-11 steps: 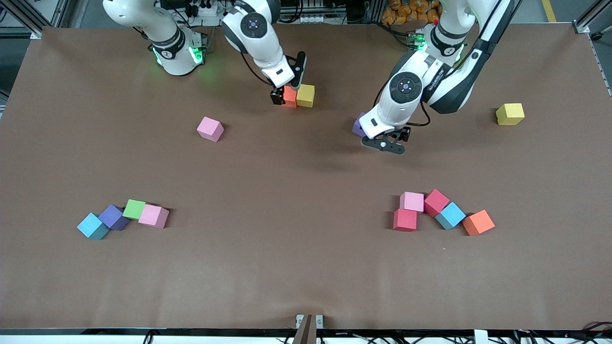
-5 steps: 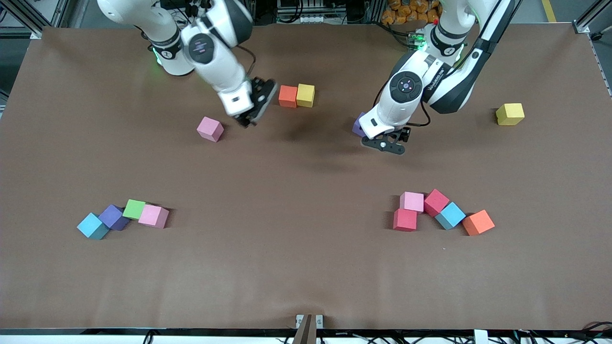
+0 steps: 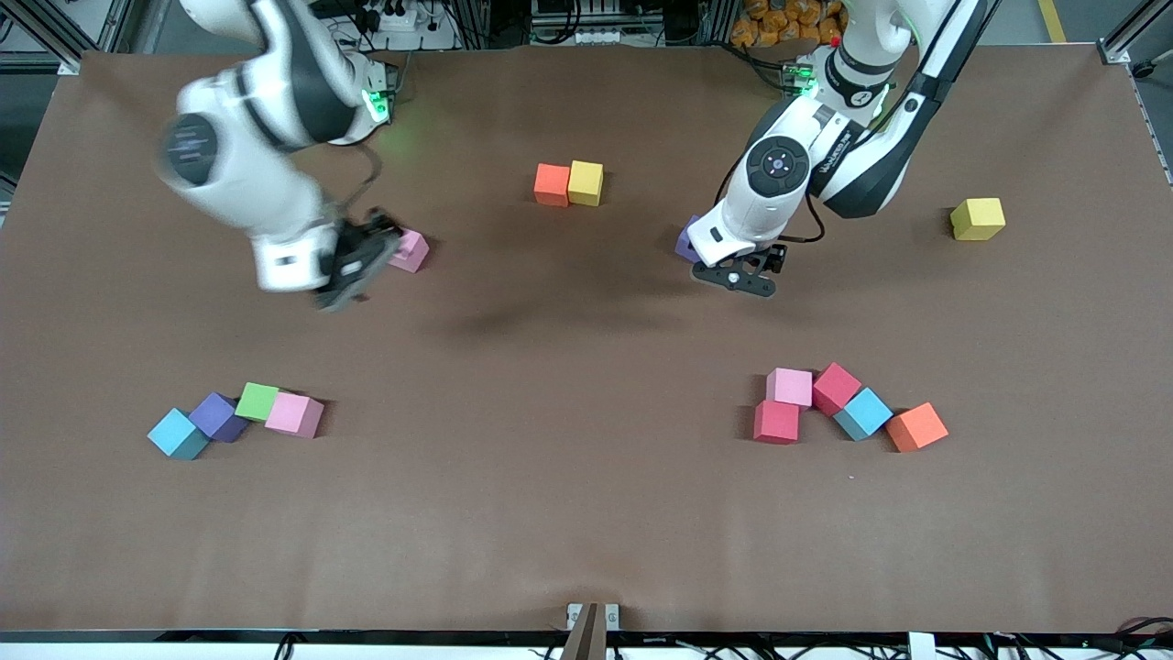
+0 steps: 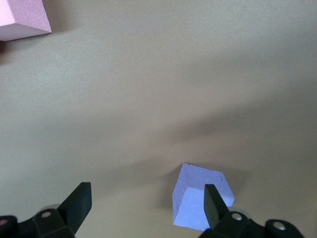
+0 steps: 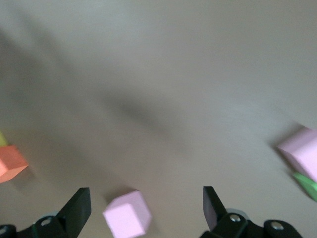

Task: Form number 2 with 11 blocks
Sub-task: 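Grasp the purple block with the left gripper while the right gripper reaches pink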

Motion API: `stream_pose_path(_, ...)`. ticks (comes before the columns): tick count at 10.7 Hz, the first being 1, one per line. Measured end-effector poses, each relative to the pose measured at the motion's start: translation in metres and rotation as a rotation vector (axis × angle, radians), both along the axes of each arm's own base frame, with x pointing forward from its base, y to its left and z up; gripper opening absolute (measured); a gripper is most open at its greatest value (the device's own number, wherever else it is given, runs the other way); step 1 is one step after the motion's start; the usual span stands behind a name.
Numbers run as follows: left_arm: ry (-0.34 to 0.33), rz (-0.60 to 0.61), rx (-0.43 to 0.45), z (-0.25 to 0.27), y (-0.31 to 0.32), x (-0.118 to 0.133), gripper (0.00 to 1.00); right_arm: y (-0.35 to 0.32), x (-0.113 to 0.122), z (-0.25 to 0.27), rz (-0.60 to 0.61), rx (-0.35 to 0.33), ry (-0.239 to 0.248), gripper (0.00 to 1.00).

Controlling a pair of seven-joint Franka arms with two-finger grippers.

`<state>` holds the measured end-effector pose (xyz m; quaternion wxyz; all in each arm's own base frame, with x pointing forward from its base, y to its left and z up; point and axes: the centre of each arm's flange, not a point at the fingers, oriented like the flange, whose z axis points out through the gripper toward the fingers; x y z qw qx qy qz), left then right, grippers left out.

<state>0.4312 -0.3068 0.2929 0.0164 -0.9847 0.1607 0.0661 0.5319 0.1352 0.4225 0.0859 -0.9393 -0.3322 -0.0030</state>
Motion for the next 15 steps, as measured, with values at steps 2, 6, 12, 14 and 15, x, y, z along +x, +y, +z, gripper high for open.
stream_pose_path(2, 0.002, -0.032, -0.006, 0.001, -0.014, -0.01, 1.0, -0.073, 0.033, -0.009, -0.117, -0.047, -0.001, 1.0)
stream_pose_path(6, 0.033, -0.063, -0.02, -0.003, -0.034, -0.033, 1.0, -0.135, 0.069, -0.059, -0.198, -0.088, 0.046, 1.0)
stream_pose_path(12, 0.102, -0.096, -0.002, -0.03, -0.039, -0.058, 1.0, -0.15, 0.107, -0.127, 0.364, -0.101, -0.045, 1.0)
stream_pose_path(14, 0.125, -0.099, 0.001, -0.04, -0.04, -0.062, 1.0, -0.151, 0.114, -0.155, 0.497, -0.108, -0.075, 1.0)
stream_pose_path(15, 0.138, -0.102, 0.002, -0.045, -0.041, -0.064, 1.0, -0.15, 0.119, -0.165, 0.55, -0.086, -0.085, 1.0)
